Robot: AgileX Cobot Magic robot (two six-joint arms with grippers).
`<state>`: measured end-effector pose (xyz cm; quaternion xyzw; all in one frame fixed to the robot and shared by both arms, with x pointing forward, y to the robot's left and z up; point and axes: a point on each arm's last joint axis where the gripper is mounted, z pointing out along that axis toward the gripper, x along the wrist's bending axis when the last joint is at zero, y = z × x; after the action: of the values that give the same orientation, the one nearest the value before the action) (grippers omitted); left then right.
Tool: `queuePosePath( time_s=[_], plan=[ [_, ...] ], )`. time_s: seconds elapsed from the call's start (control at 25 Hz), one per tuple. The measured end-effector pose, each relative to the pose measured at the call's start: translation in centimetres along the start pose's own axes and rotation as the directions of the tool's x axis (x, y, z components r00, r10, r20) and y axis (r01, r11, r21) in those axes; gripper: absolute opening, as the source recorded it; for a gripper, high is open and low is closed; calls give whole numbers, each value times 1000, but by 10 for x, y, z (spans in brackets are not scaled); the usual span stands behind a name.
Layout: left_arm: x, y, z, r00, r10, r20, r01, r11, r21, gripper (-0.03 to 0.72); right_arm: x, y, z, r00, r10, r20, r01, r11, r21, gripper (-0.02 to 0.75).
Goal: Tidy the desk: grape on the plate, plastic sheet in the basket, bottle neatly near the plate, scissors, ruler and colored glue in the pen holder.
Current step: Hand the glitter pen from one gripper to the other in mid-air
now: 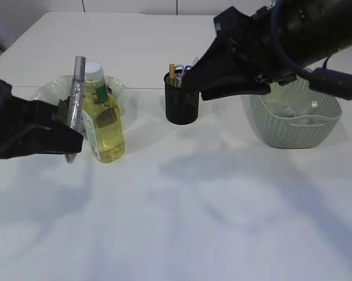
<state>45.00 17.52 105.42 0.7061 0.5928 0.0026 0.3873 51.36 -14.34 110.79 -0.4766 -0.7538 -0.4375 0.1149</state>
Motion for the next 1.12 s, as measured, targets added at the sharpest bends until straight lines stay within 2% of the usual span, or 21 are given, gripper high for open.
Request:
queuePosePath(
  time_s=[0.24,0.48,0.68,0.88,1.12],
  plan=[
    [-12,7,-3,994,7,105,-3,999,-43,75,26,4,18,996,-87,-31,84,991,-101,313],
    [-19,9,-4,983,8,182,4,997,-71,74,51,7,27,976,-159,-148,129,973,-193,342],
    [-21,9,-4,979,23,203,-9,998,-70,74,47,13,37,975,-137,-174,94,968,-234,411],
    [-21,8,-4,977,36,210,-24,998,-60,74,42,16,47,973,-114,-200,60,965,-256,420],
    [-22,7,-4,976,54,213,-43,997,-56,74,33,21,57,975,-114,-188,56,956,-288,421]
  ],
)
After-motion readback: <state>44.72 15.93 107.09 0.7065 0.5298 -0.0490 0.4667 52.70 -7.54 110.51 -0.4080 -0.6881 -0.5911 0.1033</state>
